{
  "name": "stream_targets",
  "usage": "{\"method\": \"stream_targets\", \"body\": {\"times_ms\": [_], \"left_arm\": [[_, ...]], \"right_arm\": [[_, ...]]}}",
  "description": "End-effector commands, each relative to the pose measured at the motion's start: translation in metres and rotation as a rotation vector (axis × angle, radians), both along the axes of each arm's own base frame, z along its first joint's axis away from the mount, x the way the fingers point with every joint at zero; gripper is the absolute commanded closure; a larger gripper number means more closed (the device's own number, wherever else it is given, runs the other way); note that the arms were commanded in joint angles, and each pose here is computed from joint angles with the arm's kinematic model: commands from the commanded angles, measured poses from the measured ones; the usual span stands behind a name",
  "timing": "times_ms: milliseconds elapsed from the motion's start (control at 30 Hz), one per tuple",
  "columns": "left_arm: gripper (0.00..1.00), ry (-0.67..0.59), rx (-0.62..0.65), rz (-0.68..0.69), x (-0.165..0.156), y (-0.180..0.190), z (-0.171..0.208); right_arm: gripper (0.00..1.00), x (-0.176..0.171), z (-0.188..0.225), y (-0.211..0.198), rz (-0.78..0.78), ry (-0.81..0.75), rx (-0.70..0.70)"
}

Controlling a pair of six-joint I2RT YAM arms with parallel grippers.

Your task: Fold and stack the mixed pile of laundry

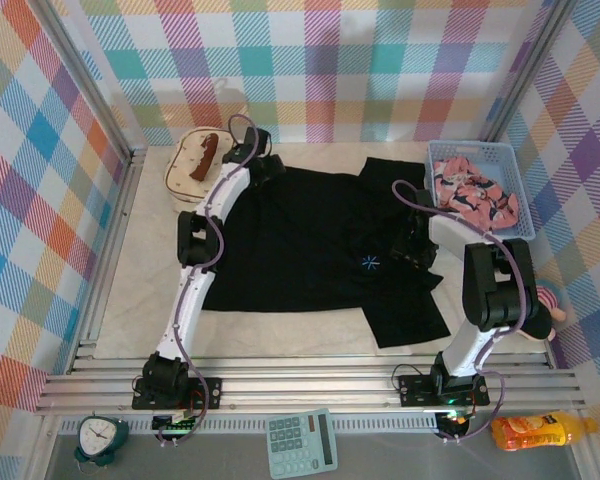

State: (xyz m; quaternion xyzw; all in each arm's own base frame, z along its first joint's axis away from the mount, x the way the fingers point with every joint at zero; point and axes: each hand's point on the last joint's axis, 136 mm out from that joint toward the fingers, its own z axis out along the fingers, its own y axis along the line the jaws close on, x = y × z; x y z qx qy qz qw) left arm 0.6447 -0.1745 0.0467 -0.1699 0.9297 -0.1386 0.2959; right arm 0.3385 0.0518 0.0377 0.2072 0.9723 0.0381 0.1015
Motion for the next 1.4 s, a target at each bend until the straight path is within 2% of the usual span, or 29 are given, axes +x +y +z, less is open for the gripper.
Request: {"method": "stream_targets", "body": {"times_ms": [0,100,200,267,400,667,867,1000,1100,1167,1200,1367], "left_arm": [[0.20,0.069,-0.036,-0.087,-0.028,-0.011,0.027],[0.15,0.044,-0.039,-0.161,-0.051,-0.027,0.061],[0.13,0.021,-0.016,-0.200,-0.080,-0.035,0.076],[0.13,0.025,-0.004,-0.190,-0.098,-0.032,0.071],[0.14,0.087,-0.034,-0.140,-0.119,-0.025,0.029],[0.15,0.240,0.023,-0.055,-0.111,-0.007,-0.055],[0.15,0.265,0.020,0.043,-0.081,0.027,-0.073],[0.15,0.203,0.021,0.016,-0.046,0.026,-0.046],[0.13,0.124,-0.004,-0.006,-0.025,0.020,-0.009],[0.07,0.067,-0.038,-0.021,-0.018,0.015,0.022],[0.00,0.042,-0.052,-0.033,-0.017,0.013,0.038],[0.00,0.002,-0.104,-0.117,-0.043,-0.001,0.098]], "right_arm": [[0.41,0.021,0.039,0.027,0.095,-0.090,0.055],[0.42,0.037,0.045,0.047,0.161,-0.114,0.041],[0.44,0.050,0.030,0.061,0.179,-0.092,0.043],[0.45,0.061,0.021,0.067,0.191,-0.094,0.027],[0.44,0.086,0.000,0.070,0.185,-0.074,-0.003],[0.39,0.127,-0.032,0.076,0.186,-0.029,-0.029],[0.36,0.191,-0.036,0.098,0.221,-0.091,0.078],[0.31,0.224,-0.008,0.100,0.254,-0.164,0.085],[0.26,0.229,0.030,0.097,0.284,-0.223,0.074],[0.23,0.219,0.053,0.092,0.297,-0.250,0.056],[0.22,0.209,0.064,0.088,0.300,-0.261,0.043],[0.21,0.133,0.083,0.059,0.288,-0.237,-0.019]]}}
